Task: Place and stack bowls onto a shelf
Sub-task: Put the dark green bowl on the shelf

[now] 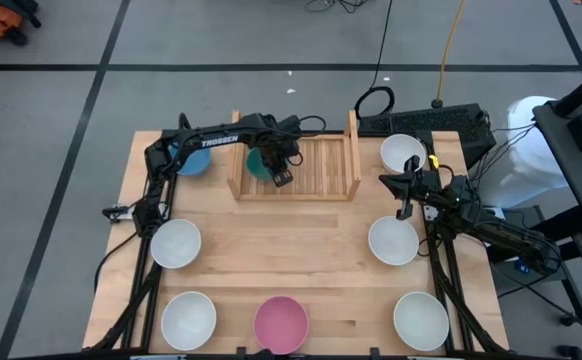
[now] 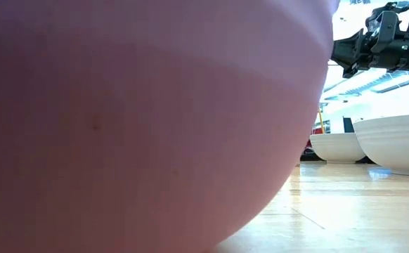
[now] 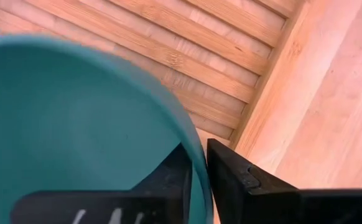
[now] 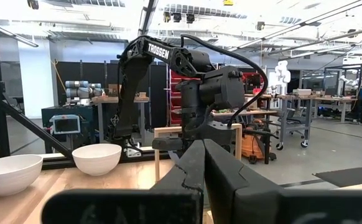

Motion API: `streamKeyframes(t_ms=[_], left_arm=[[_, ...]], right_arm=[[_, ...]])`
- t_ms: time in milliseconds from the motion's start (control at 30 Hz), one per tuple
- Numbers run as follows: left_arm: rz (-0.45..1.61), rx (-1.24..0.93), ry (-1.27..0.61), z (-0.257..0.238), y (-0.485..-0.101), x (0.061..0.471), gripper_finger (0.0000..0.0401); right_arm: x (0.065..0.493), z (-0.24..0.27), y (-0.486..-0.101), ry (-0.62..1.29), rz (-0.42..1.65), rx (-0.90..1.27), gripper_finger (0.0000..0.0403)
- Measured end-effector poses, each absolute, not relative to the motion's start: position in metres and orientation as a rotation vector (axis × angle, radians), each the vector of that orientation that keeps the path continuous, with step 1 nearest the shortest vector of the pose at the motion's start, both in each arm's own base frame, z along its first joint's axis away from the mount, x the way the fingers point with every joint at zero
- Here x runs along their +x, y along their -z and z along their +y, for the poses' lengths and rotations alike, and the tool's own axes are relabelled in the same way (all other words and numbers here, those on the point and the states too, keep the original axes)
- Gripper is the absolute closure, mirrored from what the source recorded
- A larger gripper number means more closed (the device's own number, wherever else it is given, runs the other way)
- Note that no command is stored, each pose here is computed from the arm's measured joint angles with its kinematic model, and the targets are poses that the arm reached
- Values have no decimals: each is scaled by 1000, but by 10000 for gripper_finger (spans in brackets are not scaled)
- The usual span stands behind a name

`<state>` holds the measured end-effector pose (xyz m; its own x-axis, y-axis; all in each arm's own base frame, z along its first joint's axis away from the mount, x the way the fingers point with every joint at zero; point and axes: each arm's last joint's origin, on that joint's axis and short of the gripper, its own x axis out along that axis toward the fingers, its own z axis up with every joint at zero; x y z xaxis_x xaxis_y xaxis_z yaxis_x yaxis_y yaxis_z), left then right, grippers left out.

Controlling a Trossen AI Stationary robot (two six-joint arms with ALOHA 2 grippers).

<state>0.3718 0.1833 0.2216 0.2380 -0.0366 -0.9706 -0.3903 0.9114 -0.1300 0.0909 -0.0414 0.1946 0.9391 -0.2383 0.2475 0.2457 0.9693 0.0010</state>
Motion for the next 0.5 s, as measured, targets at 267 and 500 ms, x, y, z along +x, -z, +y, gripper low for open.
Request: streamKeyframes(t_ms=[267, 500], left_arm=[[1317, -365, -264, 184, -222, 372, 325], [1317, -386, -280, 184, -222, 372, 323]], right_arm=[[91, -41, -195, 246, -252, -31, 403], [91, -41, -195, 247, -252, -31, 403]])
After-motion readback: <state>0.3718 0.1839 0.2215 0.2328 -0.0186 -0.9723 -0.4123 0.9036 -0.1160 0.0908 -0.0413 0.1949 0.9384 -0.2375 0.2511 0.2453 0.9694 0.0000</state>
